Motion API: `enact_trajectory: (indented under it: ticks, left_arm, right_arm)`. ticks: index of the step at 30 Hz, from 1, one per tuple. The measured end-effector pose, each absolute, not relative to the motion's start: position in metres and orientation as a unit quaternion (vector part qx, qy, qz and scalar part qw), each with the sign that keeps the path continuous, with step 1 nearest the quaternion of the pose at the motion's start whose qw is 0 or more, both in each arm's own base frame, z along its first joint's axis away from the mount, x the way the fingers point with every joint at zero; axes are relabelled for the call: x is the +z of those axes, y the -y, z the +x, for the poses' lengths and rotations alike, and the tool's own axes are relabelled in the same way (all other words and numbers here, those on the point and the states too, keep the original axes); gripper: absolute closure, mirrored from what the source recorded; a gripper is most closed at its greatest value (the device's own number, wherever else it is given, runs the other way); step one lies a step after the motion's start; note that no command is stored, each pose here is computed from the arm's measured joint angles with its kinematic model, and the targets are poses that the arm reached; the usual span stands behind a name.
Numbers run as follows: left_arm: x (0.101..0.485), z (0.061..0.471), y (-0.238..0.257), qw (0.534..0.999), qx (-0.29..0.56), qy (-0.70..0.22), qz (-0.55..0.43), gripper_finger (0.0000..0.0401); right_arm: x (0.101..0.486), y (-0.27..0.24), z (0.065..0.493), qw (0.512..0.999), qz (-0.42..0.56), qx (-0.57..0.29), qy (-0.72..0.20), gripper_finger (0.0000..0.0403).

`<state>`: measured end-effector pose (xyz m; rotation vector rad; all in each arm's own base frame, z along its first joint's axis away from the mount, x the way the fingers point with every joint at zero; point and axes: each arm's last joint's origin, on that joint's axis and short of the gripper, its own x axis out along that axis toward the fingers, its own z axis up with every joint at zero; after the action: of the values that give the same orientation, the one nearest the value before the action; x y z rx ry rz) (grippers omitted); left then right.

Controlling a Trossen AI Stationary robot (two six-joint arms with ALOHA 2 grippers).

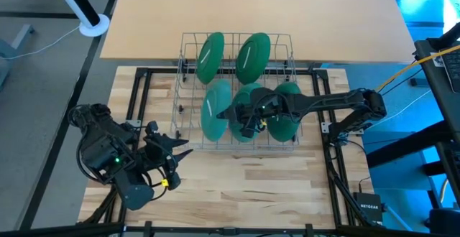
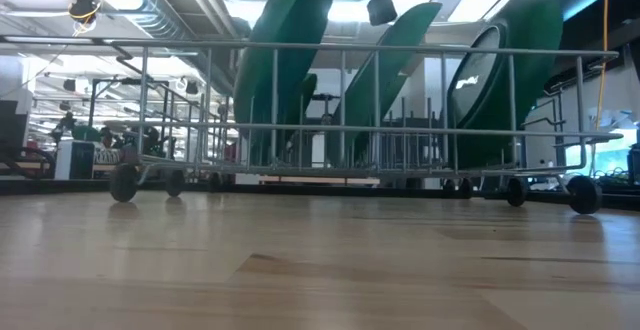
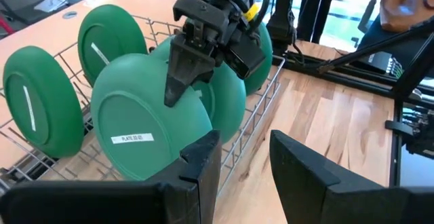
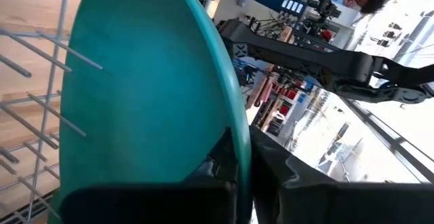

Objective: Sort dishes
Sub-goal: Put the light green plate in the dish rack

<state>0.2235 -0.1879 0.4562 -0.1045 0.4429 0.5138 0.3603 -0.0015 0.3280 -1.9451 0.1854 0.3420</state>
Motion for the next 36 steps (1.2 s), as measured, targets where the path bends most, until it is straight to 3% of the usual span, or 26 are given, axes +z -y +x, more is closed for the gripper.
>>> enact_trajectory:
  ticks: [6, 13, 36]
  left_arm:
    - [0.452, 0.23, 0.19, 0.939, 0.26, -0.219, -0.046, 0.0284]
    - [0.441, 0.241, 0.195, 0.935, 0.269, -0.227, -0.032, 0.0284]
    - [0.433, 0.272, 0.165, 0.911, 0.319, -0.258, 0.041, 0.0284]
  right_arm:
    - [0.328, 0.001, 0.36, 0.547, -0.821, 0.144, -0.079, 0.0383]
    - [0.327, 0.002, 0.36, 0.548, -0.82, 0.145, -0.084, 0.0343]
    - [0.329, 0.008, 0.36, 0.527, -0.828, 0.07, -0.179, 0.0341]
